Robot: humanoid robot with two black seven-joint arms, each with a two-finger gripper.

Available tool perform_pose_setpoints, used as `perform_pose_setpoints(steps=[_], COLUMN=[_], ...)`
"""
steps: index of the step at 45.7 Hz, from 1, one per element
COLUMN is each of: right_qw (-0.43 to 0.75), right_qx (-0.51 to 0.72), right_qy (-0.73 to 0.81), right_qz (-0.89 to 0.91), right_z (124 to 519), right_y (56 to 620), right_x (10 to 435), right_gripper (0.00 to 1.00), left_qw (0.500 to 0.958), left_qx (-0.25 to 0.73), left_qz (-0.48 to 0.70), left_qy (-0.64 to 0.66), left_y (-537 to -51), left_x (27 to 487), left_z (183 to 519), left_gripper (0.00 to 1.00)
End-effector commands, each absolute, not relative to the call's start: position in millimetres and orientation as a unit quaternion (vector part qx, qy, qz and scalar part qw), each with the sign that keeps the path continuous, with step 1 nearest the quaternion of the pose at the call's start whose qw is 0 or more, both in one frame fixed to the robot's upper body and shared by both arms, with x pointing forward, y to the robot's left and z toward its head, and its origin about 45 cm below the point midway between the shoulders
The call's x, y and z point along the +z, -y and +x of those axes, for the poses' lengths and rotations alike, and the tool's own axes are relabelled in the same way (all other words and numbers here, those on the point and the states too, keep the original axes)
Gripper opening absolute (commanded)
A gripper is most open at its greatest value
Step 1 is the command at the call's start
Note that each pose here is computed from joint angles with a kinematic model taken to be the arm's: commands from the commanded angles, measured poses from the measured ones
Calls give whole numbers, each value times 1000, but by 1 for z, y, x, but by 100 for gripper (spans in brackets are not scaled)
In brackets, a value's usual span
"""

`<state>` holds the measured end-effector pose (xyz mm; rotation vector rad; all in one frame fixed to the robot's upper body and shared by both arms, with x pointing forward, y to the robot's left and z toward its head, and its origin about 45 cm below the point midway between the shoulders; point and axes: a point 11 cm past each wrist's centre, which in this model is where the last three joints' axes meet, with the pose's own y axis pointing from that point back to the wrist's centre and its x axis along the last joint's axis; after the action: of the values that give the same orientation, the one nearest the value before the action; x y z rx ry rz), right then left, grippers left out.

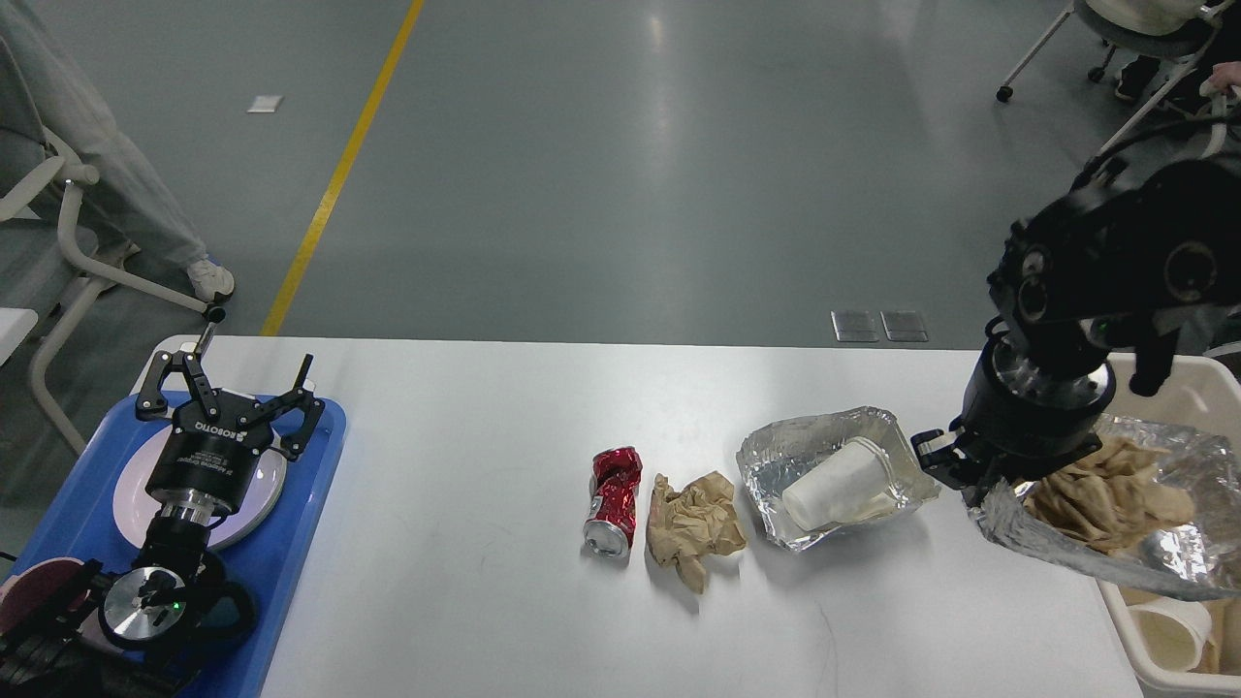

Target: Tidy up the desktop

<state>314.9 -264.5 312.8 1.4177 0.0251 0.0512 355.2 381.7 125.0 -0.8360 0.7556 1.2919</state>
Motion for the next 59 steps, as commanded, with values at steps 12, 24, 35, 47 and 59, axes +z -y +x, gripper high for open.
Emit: perform_pose_setpoints(steps=[12,24,35,47,59], right_qw=[737,738,765,786,808], right_qx=[14,18,20,53,95], right_qy=[65,122,196,225,248], right_qz=[673,663,614,573,527], right_z=[320,335,368,371,343], right_y=[300,342,437,488,530], right_x=[367,338,268,178,112], right_gripper=[0,0,0,0,0], left_qw=[655,654,654,655,655], left_qx=[570,570,570,570,570], left_qz=[-369,-368,-368,-369,-369], left_qy=[-333,-333,-333,-333,-333], left_y=[-382,-382,-382,-382,-382], left_x=[125,125,125,125,125], left_z=[355,355,355,355,355], left_gripper=[96,96,96,96,96])
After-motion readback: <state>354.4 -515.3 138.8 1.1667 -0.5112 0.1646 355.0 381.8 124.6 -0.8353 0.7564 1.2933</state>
